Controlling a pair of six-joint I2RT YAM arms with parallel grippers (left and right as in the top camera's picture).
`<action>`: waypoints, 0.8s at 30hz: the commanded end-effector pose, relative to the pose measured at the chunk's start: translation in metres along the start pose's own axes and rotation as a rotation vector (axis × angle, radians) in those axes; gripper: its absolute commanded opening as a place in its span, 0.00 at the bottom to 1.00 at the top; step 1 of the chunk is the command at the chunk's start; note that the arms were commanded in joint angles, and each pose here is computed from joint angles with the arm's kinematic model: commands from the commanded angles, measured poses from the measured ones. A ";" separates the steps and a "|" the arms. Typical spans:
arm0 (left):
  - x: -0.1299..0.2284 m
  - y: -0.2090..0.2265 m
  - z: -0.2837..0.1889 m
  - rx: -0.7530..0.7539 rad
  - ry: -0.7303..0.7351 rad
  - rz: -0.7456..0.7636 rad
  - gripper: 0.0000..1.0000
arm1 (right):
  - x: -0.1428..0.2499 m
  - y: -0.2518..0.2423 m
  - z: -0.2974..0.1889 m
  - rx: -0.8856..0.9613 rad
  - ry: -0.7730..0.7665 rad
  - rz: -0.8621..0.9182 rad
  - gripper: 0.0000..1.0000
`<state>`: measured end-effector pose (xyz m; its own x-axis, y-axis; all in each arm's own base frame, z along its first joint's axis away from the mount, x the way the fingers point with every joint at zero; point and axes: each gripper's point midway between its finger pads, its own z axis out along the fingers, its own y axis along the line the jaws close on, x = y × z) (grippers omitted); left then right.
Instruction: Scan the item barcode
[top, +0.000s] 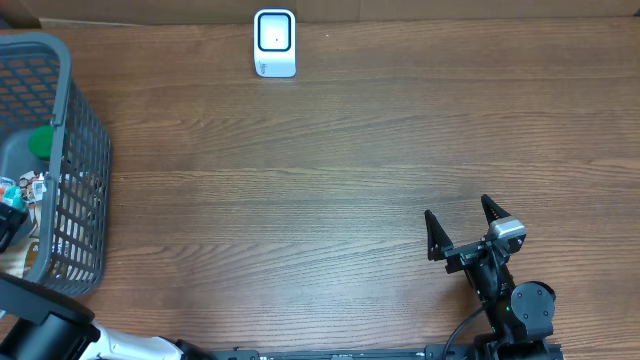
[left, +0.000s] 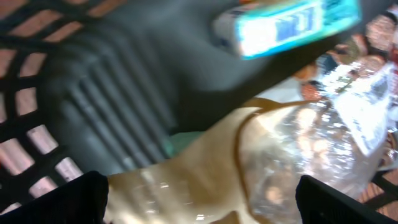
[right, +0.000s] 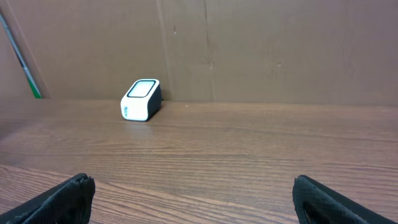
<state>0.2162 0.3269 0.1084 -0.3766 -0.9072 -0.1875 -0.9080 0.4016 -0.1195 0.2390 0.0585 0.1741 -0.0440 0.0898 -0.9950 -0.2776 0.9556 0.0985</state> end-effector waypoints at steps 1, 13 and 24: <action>0.005 0.010 0.003 -0.041 0.019 -0.045 1.00 | 0.001 -0.001 0.000 0.005 -0.006 -0.002 1.00; 0.013 0.011 0.048 -0.016 -0.021 -0.037 0.99 | 0.001 -0.001 0.000 0.005 -0.006 -0.002 1.00; -0.008 -0.014 0.053 0.090 -0.119 -0.005 0.28 | 0.001 -0.001 0.000 0.005 -0.006 -0.002 1.00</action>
<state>0.2339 0.3427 0.0638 -0.3322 -0.8900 -0.3122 -0.8998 0.3983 -0.1781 0.2390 0.0585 0.1740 -0.0443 0.0897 -0.9950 -0.2775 0.9556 0.0985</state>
